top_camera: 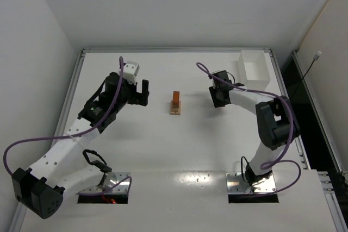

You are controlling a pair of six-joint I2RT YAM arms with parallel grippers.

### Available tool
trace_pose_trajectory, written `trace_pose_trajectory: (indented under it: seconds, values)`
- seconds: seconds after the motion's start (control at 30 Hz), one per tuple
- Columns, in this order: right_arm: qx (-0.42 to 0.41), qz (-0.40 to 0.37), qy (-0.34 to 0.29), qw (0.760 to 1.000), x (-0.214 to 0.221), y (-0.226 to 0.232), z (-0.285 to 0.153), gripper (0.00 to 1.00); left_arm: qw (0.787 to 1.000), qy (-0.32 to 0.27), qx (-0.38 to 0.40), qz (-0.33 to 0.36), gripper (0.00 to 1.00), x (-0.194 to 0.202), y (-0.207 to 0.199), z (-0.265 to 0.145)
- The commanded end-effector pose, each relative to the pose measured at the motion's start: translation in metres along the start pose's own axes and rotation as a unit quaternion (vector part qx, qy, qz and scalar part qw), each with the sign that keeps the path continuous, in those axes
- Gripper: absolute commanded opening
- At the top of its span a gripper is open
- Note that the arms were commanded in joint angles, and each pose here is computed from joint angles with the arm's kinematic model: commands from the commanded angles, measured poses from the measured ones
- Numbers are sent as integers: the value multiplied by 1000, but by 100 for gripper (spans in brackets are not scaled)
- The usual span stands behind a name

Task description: Build the wood block tower

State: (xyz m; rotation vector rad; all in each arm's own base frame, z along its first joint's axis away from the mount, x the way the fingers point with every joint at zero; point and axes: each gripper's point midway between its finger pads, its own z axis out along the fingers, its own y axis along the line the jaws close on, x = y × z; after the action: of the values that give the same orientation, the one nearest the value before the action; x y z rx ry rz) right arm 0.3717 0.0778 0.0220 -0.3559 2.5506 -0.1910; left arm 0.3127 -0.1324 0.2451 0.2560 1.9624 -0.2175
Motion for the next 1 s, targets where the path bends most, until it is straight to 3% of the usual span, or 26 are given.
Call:
trace_pose_trajectory:
  seconds: [0.0, 0.1, 0.13, 0.23, 0.43, 0.57, 0.77, 0.93, 0.97]
  values:
    - [3, 24, -24, 999, -24, -4, -2, 0, 999, -31, -16, -19, 99, -22, 7, -5]
    - [-9, 28, -19, 999, -22, 0, -3, 0, 999, -31, -16, -19, 99, -22, 7, -5]
    - [-6, 35, -6, 999, -14, -3, -1, 7, 999, -31, -17, -21, 99, -22, 9, -5]
    - [-18, 38, 6, 999, -3, 2, -3, 13, 999, -32, -21, -27, 99, -22, 12, -5]
    - [-45, 43, 10, 998, 9, 11, -10, 20, 999, -31, -22, -31, 99, -22, 16, -4]
    - [-58, 42, 13, 997, 15, 15, -14, 31, 999, -26, -21, -36, 99, -20, 17, -4]
    - [-103, 43, 8, 994, 19, 28, -27, 57, 999, -25, -10, -36, 99, -20, 13, -4]
    - [-119, 46, -15, 992, 11, 31, -41, 61, 999, -25, -10, -42, 99, -20, 15, -4]
    - [-137, 49, -20, 989, 8, 34, -45, 56, 999, -25, -10, -42, 99, -20, 15, -4]
